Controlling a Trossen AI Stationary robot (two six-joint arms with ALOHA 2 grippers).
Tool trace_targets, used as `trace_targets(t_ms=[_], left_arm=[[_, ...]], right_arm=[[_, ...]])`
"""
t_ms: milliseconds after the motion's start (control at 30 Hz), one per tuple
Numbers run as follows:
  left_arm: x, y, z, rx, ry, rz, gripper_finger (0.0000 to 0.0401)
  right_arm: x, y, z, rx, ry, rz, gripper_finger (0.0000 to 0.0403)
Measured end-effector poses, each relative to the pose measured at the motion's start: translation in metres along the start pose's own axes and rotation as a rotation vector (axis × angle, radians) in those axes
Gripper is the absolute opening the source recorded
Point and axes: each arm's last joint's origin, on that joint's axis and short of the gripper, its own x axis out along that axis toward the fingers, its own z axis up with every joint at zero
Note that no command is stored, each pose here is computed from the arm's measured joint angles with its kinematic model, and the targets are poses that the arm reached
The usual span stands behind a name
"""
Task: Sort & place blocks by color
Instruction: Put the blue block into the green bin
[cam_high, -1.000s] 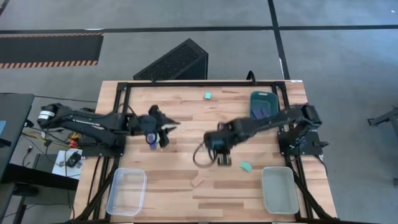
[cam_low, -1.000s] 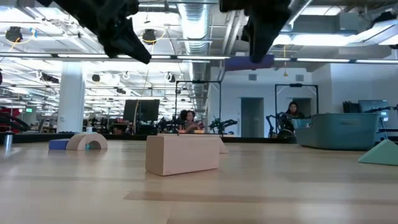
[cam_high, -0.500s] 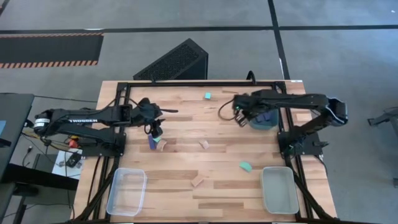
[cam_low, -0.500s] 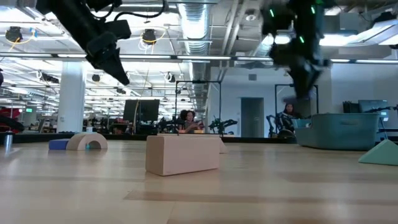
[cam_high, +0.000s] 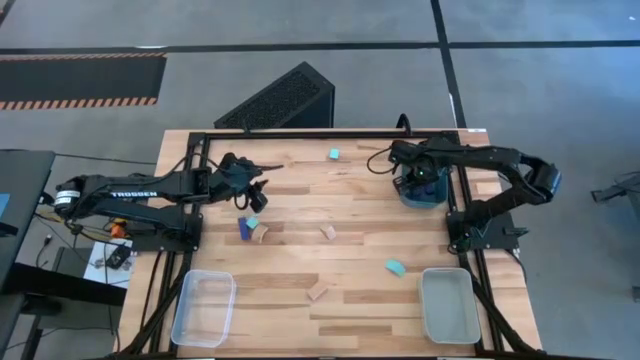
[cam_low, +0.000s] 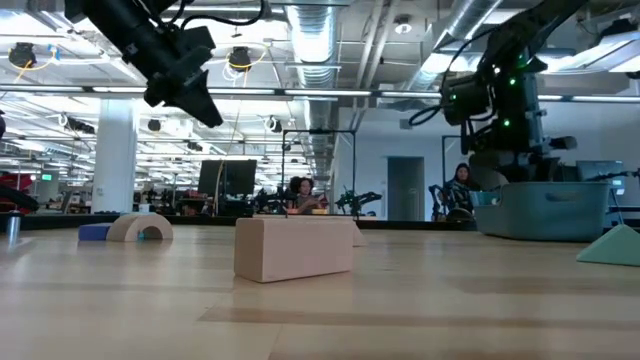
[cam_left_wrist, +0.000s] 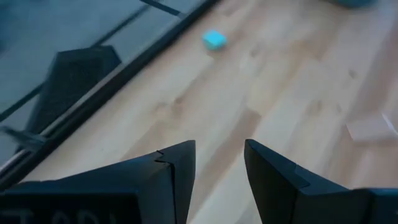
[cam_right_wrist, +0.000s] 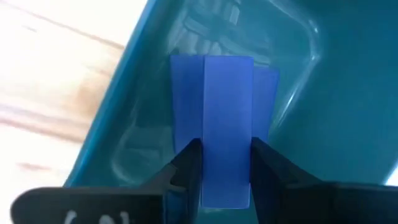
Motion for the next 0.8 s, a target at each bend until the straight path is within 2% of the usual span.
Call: trace_targets(t_ms=[133,300,433,567,800], left_arm=[[0.001,0.004,0.004,-0.075,-0.048,0.079,0.0128],[0.003,0.010,0.003,-0.152,-0.035,0.114,0.0128],[0.003,0.011,-0.002,-0.263,0.012,0.124,0.0128],[0.001,0.016,-0.015,-0.354,0.109,0.193,0.0128],[-0.002,0.019,-0.028,-0.419,0.246,0.221,0.0128]], right_arm=[[0.008,-0.002,0.005,0.010,0.027,-0.014,0.0134],[0.015,-0.004,0.009,-0.022,0.075,0.001,0.0198],[0.013,-0.003,0.011,-0.024,0.060,0.018,0.0242],[-0.003,0.008,0.015,-0.023,-0.039,0.078,0.0258],[-0.047,0.053,0.025,-0.058,-0.324,0.317,0.0259]])
